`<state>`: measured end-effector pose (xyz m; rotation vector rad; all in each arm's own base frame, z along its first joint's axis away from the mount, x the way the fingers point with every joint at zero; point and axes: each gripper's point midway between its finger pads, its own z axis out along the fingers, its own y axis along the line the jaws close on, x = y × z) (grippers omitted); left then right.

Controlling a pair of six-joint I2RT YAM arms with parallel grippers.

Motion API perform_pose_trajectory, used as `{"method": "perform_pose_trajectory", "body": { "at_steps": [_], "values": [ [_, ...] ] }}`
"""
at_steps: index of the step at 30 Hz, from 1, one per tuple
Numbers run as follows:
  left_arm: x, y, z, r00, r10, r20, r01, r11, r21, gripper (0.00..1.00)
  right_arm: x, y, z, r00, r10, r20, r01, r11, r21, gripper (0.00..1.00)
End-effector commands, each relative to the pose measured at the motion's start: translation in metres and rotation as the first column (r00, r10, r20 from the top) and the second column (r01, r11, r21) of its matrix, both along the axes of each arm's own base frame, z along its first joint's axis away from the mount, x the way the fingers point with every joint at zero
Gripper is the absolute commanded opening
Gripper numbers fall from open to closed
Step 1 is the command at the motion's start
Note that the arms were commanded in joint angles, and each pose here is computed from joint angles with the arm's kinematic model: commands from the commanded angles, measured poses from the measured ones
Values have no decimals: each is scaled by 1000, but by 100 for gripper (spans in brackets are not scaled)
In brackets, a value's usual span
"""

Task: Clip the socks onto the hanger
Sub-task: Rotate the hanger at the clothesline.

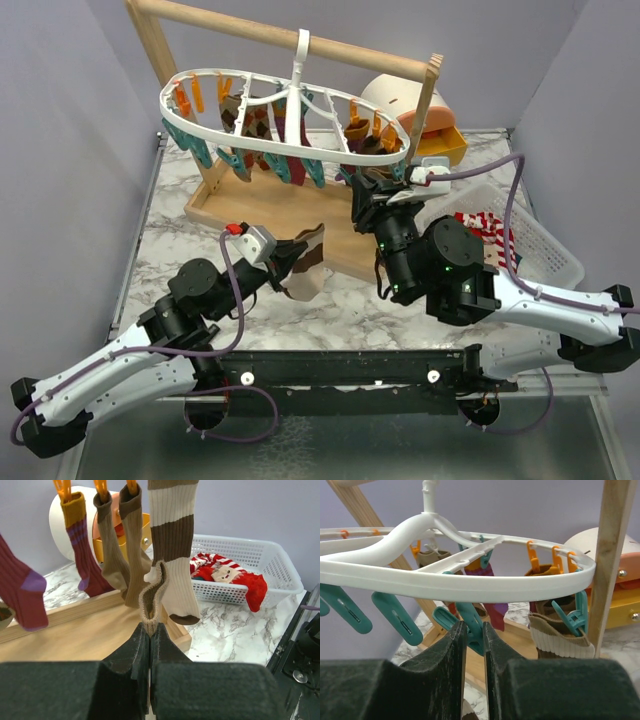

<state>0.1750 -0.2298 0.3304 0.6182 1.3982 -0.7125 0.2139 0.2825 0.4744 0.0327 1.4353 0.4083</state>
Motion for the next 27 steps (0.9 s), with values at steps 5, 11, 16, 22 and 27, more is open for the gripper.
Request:
{"method": "perform_pose_trajectory", "body": {
  "at_steps": [5,11,16,22,27],
  "values": [
    [0,-7,25,998,-23,52,25,998,-55,0,-2,-32,9,999,-34,-12,35,998,48,23],
    [0,-14,27,997,-46,56,49,997,-55,0,-4,-48,2,998,-55,-28,56,997,53,24],
    [0,-17,24,997,-53,54,56,997,-50,0,-6,-57,2,999,-40,-28,42,997,61,24],
    [0,-16,25,997,-52,53,55,997,-49,0,-16,-31,5,991,128,-24,-127,990,56,35],
    [0,-11,24,997,-39,68,41,999,-30,0,-30,-1,5,958,285,-24,-284,958,29,42]
  ]
}}
